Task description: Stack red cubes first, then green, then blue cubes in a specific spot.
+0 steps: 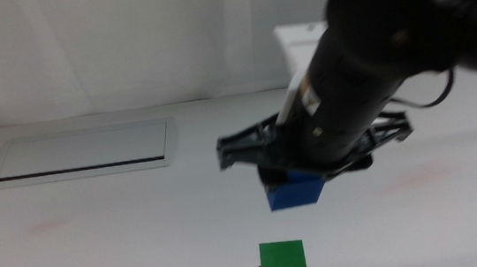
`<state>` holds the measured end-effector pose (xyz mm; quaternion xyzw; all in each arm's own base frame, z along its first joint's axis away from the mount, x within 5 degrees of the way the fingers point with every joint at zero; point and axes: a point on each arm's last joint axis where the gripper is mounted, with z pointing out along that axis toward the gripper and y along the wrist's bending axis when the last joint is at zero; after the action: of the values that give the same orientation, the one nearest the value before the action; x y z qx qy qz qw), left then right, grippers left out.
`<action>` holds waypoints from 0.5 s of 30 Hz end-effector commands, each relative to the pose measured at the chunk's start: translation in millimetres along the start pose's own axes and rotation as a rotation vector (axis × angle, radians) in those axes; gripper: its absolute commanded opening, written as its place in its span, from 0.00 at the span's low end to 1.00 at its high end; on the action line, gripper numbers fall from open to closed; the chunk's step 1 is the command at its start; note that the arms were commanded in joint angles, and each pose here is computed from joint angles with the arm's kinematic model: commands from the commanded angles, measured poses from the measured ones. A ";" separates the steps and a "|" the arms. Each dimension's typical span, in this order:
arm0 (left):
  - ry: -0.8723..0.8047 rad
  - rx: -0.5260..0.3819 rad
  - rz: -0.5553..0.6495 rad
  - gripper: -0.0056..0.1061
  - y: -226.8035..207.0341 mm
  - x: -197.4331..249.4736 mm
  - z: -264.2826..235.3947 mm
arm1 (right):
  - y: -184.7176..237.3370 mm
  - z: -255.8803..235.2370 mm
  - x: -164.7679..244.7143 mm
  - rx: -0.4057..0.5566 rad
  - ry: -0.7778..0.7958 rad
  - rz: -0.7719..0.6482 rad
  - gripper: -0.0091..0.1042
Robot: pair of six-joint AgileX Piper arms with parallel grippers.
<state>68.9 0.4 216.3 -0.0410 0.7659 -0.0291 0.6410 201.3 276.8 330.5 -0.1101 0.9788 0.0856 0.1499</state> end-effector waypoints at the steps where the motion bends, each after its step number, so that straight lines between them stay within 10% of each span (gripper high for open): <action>1: -0.013 0.000 -0.022 0.03 0.1 -0.1 -0.2 | 0.9 7.2 8.7 0.081 0.082 -0.013 0.06; 15: -0.013 0.000 -0.022 0.03 0.1 -0.1 -0.2 | 11.4 23.3 14.5 0.071 0.079 -0.017 0.06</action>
<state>68.9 0.4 216.3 -0.0418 0.7658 -0.0297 0.6410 193.8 293.8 309.5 -0.1179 0.9825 0.0673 0.1274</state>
